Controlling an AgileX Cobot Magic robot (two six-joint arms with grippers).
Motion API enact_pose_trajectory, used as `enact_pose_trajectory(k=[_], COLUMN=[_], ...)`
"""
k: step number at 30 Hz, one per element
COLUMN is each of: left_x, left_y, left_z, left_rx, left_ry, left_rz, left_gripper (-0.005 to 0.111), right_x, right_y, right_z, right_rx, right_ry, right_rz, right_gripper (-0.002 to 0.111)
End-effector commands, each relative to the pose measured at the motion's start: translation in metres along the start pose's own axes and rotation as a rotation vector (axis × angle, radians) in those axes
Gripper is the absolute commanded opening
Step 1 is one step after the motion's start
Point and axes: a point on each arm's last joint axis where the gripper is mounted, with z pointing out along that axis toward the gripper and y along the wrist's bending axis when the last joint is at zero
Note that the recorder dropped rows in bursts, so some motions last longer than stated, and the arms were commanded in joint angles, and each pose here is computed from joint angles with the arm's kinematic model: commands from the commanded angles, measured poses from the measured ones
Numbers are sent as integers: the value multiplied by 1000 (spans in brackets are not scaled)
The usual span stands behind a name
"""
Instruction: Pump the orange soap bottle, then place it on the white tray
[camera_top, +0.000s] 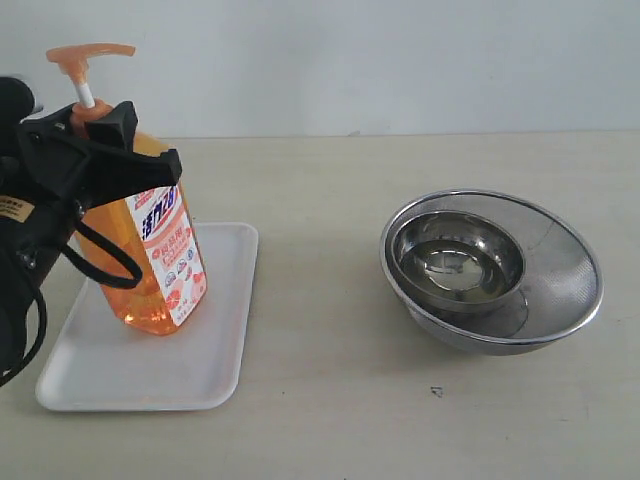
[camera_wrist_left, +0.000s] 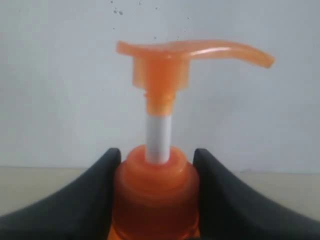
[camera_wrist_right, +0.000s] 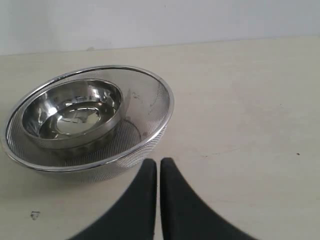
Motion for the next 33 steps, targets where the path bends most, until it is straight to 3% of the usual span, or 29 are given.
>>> enact_pose_trajectory(k=[1, 6, 12, 30, 32, 33], left_x=[-17, -24, -27, -22, -22, -22], left_y=[-3, -9, -9, -15, -15, -16], left_z=[8, 4, 3, 4, 4, 4], left_rx=[-54, -147, -221, -160, -158, -149], left_ry=[-38, -36, -34, 25, 24, 27], left_rz=[0, 28, -31, 20, 20, 24], left_gripper=[5, 5, 5, 5, 10, 23], right_x=[-1, -1, -1, -1, -1, -1], right_y=[0, 0, 0, 0, 0, 0], right_z=[0, 0, 0, 0, 0, 0], right_rx=[2, 2, 3, 3, 3, 3], right_ry=[-15, -15, -10, -10, -10, -10], right_rz=[-2, -2, -2, -2, -2, -2], right_gripper=[0, 0, 0, 0, 0, 0])
